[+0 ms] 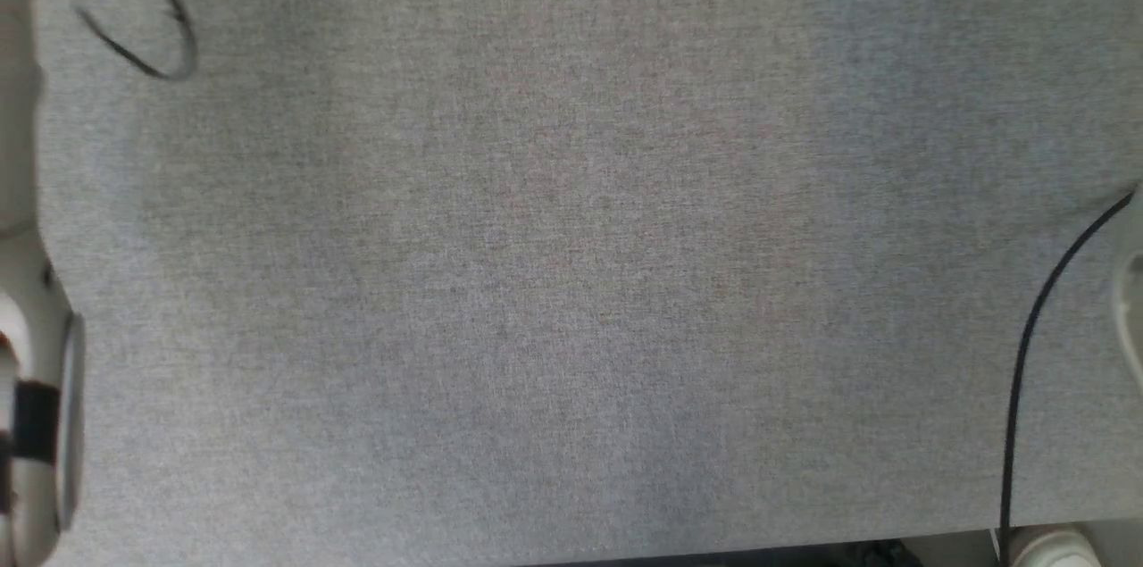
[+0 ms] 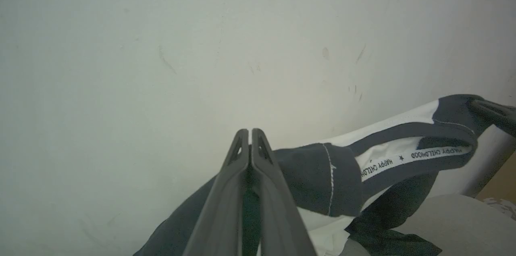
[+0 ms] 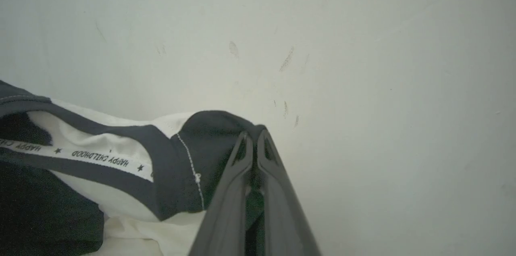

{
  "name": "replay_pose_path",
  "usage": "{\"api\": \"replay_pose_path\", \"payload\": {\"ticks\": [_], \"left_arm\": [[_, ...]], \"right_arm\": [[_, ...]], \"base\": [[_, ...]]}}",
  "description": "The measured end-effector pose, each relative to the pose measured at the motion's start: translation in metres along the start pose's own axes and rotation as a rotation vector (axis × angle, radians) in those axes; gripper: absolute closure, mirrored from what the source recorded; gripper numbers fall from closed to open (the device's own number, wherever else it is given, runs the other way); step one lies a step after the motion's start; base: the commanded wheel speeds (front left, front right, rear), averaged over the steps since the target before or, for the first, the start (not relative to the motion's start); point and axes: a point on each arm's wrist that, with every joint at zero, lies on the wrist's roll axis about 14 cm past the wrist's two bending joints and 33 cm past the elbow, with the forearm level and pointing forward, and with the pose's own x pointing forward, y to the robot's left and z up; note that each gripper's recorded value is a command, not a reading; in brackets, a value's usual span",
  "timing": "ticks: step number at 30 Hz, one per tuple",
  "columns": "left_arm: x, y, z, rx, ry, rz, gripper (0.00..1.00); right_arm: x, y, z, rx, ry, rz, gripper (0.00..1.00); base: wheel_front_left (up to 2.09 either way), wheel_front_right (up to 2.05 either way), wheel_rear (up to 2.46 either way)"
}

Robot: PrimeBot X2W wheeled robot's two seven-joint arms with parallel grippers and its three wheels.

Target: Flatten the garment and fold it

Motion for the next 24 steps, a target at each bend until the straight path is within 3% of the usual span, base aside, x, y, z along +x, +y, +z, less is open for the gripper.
{"api": "replay_pose_path", "payload": {"ticks": [10, 24], "left_arm": [[-0.043, -0.043, -0.006, -0.032, 0.106, -0.112, 1.00], [-0.124, -0.067, 0.011, -0.097, 0.171, -0.108, 1.00]], "right_arm": [[-0.039, 0.035, 0.016, 0.030, 0.034, 0.090, 1.00], [-0.129, 0.022, 0.018, 0.092, 0.146, 0.082, 1.00]], "base": [[0.00, 0.00, 0.00], [0.00, 0.00, 0.00]]}}
